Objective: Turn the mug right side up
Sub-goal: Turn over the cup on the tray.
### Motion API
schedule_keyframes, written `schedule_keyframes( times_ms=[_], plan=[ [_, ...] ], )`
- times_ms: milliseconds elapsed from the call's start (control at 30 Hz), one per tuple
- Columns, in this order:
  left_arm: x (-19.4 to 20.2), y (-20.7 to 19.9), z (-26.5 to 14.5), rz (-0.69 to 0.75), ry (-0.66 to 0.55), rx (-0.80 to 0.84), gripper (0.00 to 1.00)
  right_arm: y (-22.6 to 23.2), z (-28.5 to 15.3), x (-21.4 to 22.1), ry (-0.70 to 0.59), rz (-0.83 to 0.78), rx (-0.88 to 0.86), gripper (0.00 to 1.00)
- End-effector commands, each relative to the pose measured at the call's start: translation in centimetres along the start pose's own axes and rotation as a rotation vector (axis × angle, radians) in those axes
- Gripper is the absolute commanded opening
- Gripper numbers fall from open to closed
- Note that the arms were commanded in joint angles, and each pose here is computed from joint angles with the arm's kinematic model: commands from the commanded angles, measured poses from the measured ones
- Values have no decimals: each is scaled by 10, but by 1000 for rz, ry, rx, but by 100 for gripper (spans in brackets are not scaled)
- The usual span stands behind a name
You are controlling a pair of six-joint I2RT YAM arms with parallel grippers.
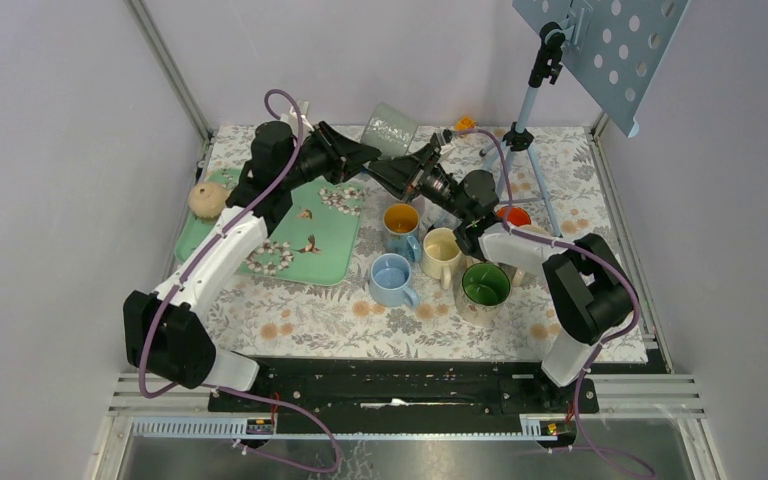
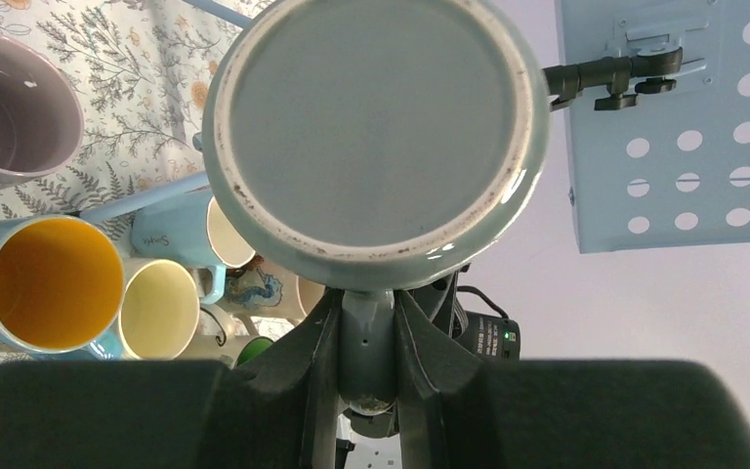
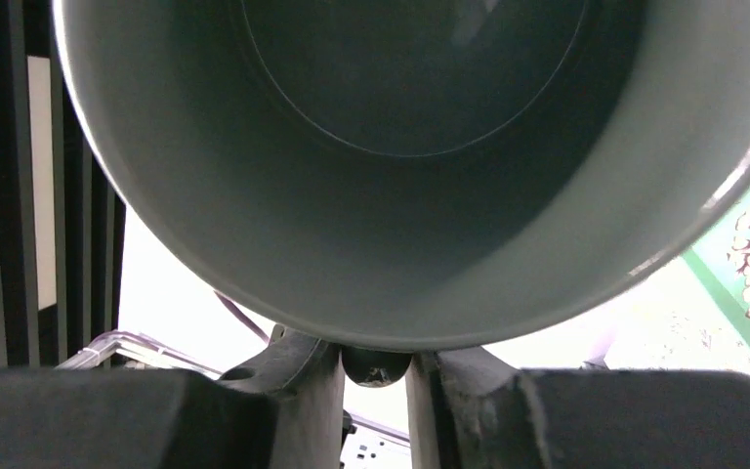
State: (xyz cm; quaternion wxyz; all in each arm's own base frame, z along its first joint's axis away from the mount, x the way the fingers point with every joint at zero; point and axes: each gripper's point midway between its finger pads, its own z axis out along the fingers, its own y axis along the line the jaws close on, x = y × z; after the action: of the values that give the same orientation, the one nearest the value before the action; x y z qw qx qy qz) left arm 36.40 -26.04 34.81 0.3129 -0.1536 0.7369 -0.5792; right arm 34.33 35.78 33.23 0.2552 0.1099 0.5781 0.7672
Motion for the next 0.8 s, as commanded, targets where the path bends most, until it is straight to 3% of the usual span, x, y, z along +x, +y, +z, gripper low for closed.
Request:
schedule_keyframes(
  times_ms=[0,133,233,533,667,767],
  plan=[
    [5,-52,-18,109,12,190,0,56,5,-1,12,-99,-135,21],
    [11,-46,-20,118,24,191,0,55,5,0,11,-139,-100,1],
    [14,-43,-21,126,26,202,0,51,2,1,6,-178,-55,0],
    [16,-33,-22,149,15,196,40,39,-8,1,-10,-305,96,0],
    [17,-25,-21,147,7,186,53,33,-13,2,-15,-364,172,0],
    [19,-18,-20,140,6,183,57,32,-17,0,-20,-402,205,0]
  ],
)
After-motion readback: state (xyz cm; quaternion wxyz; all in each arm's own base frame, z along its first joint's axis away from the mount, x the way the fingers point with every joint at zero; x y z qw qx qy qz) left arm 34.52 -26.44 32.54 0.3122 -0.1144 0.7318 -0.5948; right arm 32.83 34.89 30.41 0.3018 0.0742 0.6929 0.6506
